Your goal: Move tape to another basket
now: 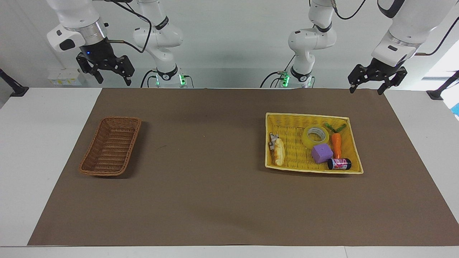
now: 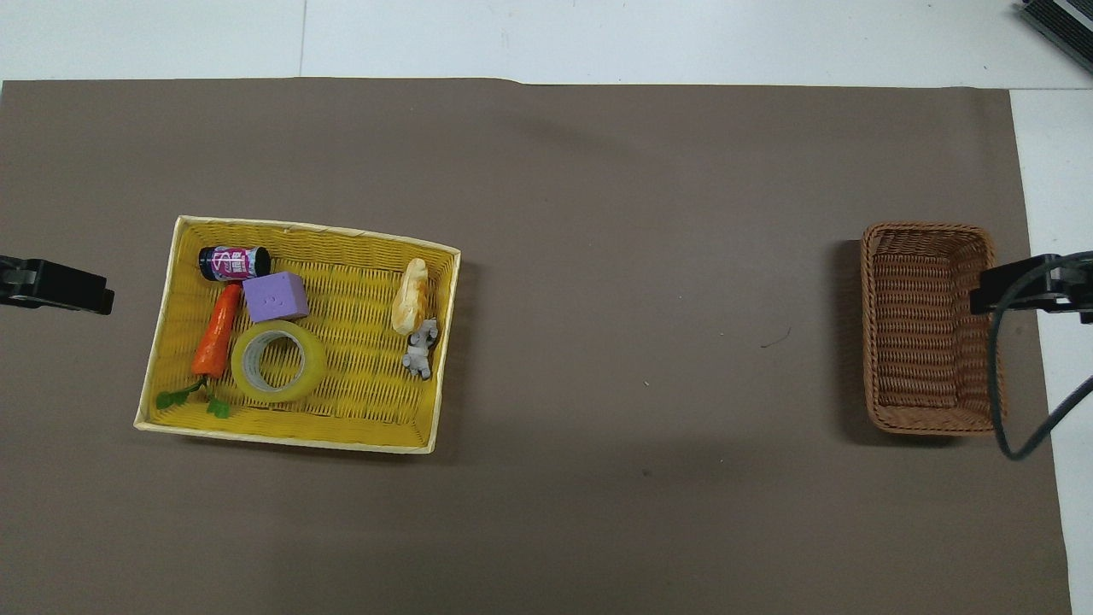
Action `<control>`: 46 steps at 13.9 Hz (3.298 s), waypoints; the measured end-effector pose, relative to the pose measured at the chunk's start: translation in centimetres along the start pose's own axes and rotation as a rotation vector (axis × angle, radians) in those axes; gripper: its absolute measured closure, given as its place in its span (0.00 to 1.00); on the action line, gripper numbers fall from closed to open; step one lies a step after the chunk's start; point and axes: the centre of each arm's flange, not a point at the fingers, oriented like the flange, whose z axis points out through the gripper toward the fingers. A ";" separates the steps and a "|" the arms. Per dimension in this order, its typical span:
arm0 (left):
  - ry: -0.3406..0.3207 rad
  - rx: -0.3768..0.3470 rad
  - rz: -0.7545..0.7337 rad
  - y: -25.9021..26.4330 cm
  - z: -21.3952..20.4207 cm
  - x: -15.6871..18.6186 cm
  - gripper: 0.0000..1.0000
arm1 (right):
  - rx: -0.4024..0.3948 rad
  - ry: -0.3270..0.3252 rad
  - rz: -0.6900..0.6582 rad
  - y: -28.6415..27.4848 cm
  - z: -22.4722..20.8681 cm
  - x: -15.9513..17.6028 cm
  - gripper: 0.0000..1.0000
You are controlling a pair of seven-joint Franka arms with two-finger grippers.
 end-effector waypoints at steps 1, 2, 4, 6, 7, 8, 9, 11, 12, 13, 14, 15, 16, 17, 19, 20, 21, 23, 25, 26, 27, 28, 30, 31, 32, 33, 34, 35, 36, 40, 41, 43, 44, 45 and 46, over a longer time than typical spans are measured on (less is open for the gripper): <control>-0.001 0.000 0.016 0.0 0.0 0.0 0.00 | 0.000 0.000 0.000 0.0 0.0 0.0 0.00; 0.000 0.000 0.040 0.0 0.0 0.0 0.00 | 0.000 0.000 0.000 0.0 0.0 0.0 0.00; 0.000 0.000 0.058 0.0 0.0 0.0 0.00 | 0.000 0.000 0.000 0.0 0.0 0.0 0.00; 0.000 0.000 0.059 0.0 0.0 0.0 0.00 | 0.000 0.000 0.000 0.0 0.0 0.0 0.00; 0.000 0.000 0.058 0.0 0.0 0.0 0.00 | 0.000 0.000 0.000 0.0 0.0 0.0 0.00; -0.001 0.000 0.057 -0.1 0.0 0.0 0.00 | 0.000 0.000 0.000 0.0 0.0 0.0 0.00; -0.001 0.000 0.056 -0.1 0.0 0.0 0.00 | 0.000 0.000 0.000 0.0 0.0 0.0 0.00; -0.002 0.000 0.057 -0.2 0.0 0.0 0.00 | 0.000 0.000 0.000 0.0 0.0 0.0 0.00; -0.003 -0.001 0.058 -0.2 0.0 0.0 0.00 | 0.000 0.000 0.000 0.0 0.0 0.0 0.00; -0.003 -0.001 0.056 -0.3 0.0 -0.1 0.00 | 0.000 0.000 0.000 0.0 0.0 0.0 0.00; -0.003 -0.001 0.053 -0.5 0.0 -0.1 0.00 | 0.000 0.000 0.000 0.0 0.0 0.0 0.00; -0.003 -0.001 0.052 -0.6 0.1 -0.1 0.00 | 0.000 0.000 0.000 0.0 0.0 0.0 0.00; -0.004 -0.001 0.051 -0.7 0.1 -0.1 0.00 | 0.000 0.000 0.000 0.0 0.0 0.0 0.00; -0.005 -0.001 0.051 -0.7 0.1 -0.1 0.00 | 0.000 0.000 0.000 0.0 0.0 0.0 0.00; -0.010 -0.002 0.051 -0.8 0.5 -0.1 0.00 | 0.000 0.000 0.000 0.0 0.0 0.0 0.00; -0.012 -0.002 0.052 -0.8 0.9 0.0 0.00 | 0.000 0.000 0.000 0.0 0.0 0.0 0.00; -0.014 -0.003 0.052 -0.8 1.4 0.1 0.00 | 0.000 0.000 0.000 0.0 0.0 0.0 0.00; -0.020 -0.003 0.052 -0.8 2.6 0.3 0.00 | 0.000 0.000 0.000 0.0 0.0 0.0 0.00; -0.022 -0.003 0.052 -0.8 4.3 0.5 0.00 | 0.000 0.000 0.000 0.0 0.0 0.0 0.00; -0.020 -0.003 0.052 -0.9 5.6 0.7 0.00 | 0.000 0.000 0.000 0.0 0.0 0.0 0.00; -0.016 -0.002 0.052 -0.9 7.2 0.8 0.00 | 0.000 0.000 0.000 0.0 0.0 0.0 0.00; -0.013 -0.001 0.053 -0.8 8.8 0.8 0.00 | 0.000 0.000 0.000 0.0 0.0 0.0 0.00; -0.012 0.001 0.052 -0.8 12.0 0.5 0.00 | 0.000 0.000 0.000 0.0 0.0 0.0 0.00; -0.011 0.002 0.052 -0.7 13.6 0.3 0.00 | 0.000 0.000 0.000 0.0 0.0 0.0 0.00; -0.011 0.002 0.053 -0.7 15.2 0.0 0.00 | 0.000 -0.001 0.000 0.0 0.0 0.0 0.00; -0.012 0.002 0.053 -0.7 16.8 -0.3 0.00 | 0.000 -0.001 0.000 0.0 0.0 0.0 0.00; -0.014 0.002 0.053 -0.6 18.2 -0.5 0.00 | 0.000 -0.001 0.000 0.0 0.0 0.0 0.00; -0.012 0.002 0.053 -0.6 19.2 -0.7 0.00 | 0.000 -0.001 0.000 0.0 0.0 0.0 0.00; -0.002 0.004 0.051 -0.7 19.7 -0.9 0.00 | 0.000 -0.001 0.000 0.0 0.0 0.0 0.00; 0.037 0.011 0.054 -0.4 23.1 -2.0 0.00 | 0.000 -0.002 0.000 0.0 0.1 0.0 0.00; 0.043 0.012 0.056 -0.3 24.8 -2.5 0.00 | 0.000 -0.003 0.000 0.0 0.1 0.0 0.00; 0.060 0.014 0.058 0.0 28.1 -3.7 0.00 | 0.000 -0.003 0.000 0.0 0.1 0.0 0.00; 0.069 0.014 0.058 0.0 29.4 -4.3 0.00 | 0.000 -0.003 0.000 0.0 0.1 0.0 0.00; 0.076 0.015 0.058 0.1 30.4 -4.7 0.00 | 0.000 -0.003 0.000 0.0 0.1 0.0 0.00; 0.083 0.014 0.060 0.1 31.3 -4.9 0.00 | 0.000 -0.003 0.000 0.0 0.1 0.0 0.00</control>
